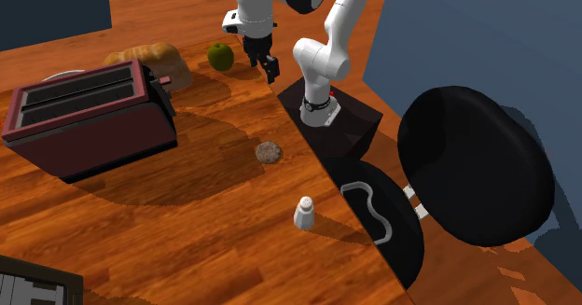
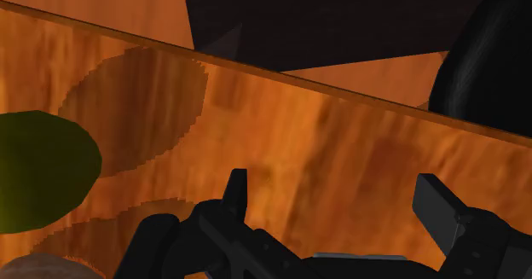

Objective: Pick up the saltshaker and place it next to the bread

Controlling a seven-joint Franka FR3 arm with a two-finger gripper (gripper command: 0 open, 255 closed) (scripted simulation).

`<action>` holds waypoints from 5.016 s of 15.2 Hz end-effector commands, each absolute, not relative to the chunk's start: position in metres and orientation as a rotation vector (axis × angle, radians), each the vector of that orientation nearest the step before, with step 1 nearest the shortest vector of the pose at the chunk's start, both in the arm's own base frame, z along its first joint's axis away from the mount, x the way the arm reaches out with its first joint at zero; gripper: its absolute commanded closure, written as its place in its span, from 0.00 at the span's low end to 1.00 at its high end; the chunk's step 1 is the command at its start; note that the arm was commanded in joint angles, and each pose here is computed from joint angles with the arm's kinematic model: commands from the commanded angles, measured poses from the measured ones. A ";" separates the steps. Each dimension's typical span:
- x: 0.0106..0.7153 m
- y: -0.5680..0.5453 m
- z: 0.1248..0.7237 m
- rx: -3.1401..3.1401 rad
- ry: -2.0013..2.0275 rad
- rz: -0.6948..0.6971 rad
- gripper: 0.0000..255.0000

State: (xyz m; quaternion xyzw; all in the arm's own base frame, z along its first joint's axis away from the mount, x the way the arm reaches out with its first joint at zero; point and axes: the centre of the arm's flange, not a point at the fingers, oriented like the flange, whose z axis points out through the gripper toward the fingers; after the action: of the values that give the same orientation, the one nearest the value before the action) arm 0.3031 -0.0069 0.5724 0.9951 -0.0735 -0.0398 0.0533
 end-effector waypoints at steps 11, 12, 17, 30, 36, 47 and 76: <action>0.345 0.104 0.561 3.074 -0.306 0.030 0.00; 0.350 0.115 0.560 3.078 -0.314 0.046 0.00; 0.373 0.170 0.558 3.099 -0.356 0.124 0.00; 0.440 0.309 0.565 3.141 -0.467 0.332 0.00; 0.469 0.364 0.573 3.153 -0.513 0.419 0.00; 0.480 0.366 0.535 3.153 -0.513 0.419 0.00; 0.480 0.366 0.614 3.153 -0.513 0.419 1.00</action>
State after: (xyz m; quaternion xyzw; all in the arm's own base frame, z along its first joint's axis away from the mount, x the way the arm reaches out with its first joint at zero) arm 0.4811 0.3662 0.6090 0.9778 -0.1591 0.1302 -0.0402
